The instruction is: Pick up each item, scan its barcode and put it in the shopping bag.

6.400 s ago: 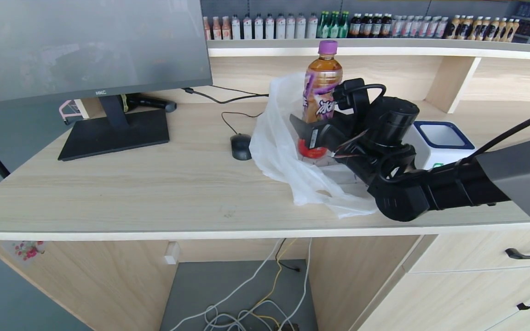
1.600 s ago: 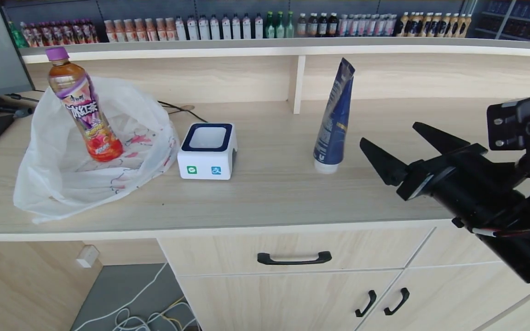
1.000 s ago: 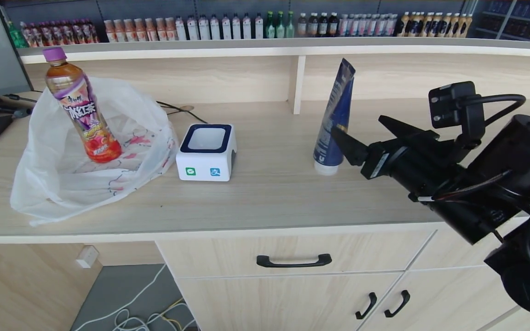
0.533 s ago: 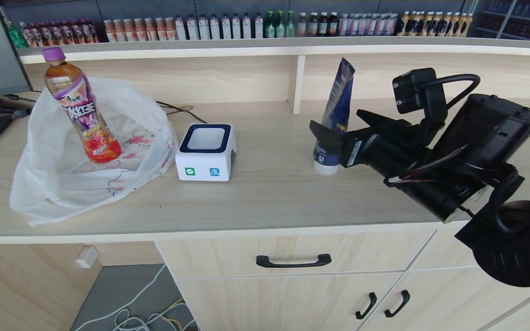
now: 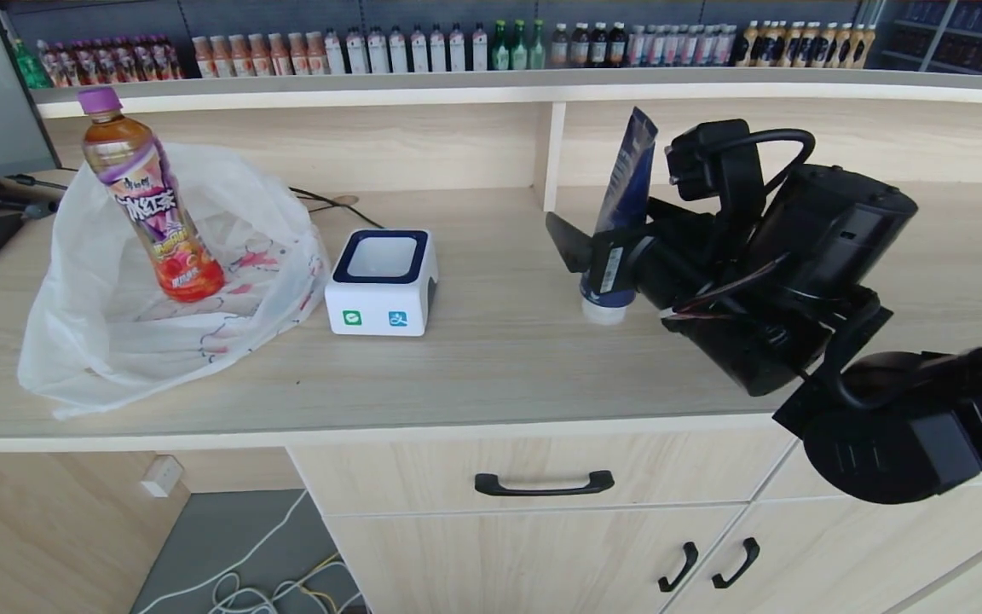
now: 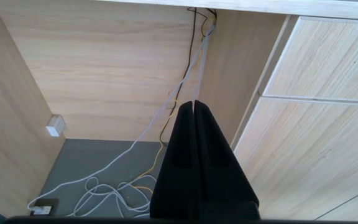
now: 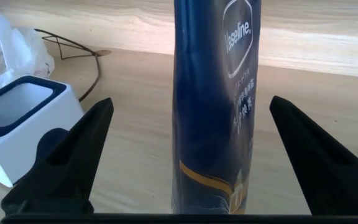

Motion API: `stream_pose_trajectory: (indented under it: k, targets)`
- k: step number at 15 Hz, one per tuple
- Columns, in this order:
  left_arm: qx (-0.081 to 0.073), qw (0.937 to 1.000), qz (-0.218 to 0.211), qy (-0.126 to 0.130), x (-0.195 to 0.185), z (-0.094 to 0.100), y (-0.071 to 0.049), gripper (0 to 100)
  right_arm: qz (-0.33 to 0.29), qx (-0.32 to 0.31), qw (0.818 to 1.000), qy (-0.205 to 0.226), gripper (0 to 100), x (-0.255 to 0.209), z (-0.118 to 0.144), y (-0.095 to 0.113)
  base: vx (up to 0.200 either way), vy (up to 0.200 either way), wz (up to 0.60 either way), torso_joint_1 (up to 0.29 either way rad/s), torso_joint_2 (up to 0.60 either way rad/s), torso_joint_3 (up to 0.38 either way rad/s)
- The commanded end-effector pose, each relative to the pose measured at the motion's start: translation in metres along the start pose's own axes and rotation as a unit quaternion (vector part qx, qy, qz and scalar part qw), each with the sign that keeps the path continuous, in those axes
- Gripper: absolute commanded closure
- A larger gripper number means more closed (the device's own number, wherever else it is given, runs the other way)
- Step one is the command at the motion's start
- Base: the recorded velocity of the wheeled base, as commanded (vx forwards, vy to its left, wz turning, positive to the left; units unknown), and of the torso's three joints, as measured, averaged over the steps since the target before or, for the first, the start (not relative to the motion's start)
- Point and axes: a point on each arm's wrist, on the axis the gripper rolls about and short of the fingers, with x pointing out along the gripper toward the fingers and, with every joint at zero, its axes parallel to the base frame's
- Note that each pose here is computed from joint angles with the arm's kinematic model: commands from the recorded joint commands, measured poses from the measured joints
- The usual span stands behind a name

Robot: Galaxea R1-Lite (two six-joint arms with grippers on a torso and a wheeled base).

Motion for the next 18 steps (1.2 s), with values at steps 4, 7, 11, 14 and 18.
stream_pose_trajectory:
  k: [4, 7, 11, 14, 18]
  targets:
    - [0.0, 1.0, 0.0, 0.0, 0.0, 0.0, 0.0, 100, -0.026, 0.0, 0.999, 0.022, 0, 0.009, -0.01, -0.001, 0.0, 0.0, 0.0, 0.0, 0.0, 0.0]
    - [0.0, 1.0, 0.0, 0.0, 0.0, 0.0, 0.0, 100, -0.035, -0.002, 0.999, 0.028, 0, 0.012, -0.016, -0.007, 0.0, 0.0, 0.0, 0.0, 0.0, 0.0]
    - [0.0, 1.0, 0.0, 0.0, 0.0, 0.0, 0.0, 100, -0.045, 0.01, 0.998, 0.037, 0, 0.016, -0.025, -0.014, 0.0, 0.0, 0.0, 0.0, 0.0, 0.0]
    - [0.0, 1.0, 0.0, 0.0, 0.0, 0.0, 0.0, 100, -0.044, 0.012, 0.999, 0.029, 0, 0.02, -0.021, -0.013, 0.0, 0.0, 0.0, 0.0, 0.0, 0.0]
    - [0.0, 1.0, 0.0, 0.0, 0.0, 0.0, 0.0, 100, -0.044, 0.013, 0.999, 0.026, 0, 0.023, -0.022, -0.012, 0.0, 0.0, 0.0, 0.0, 0.0, 0.0]
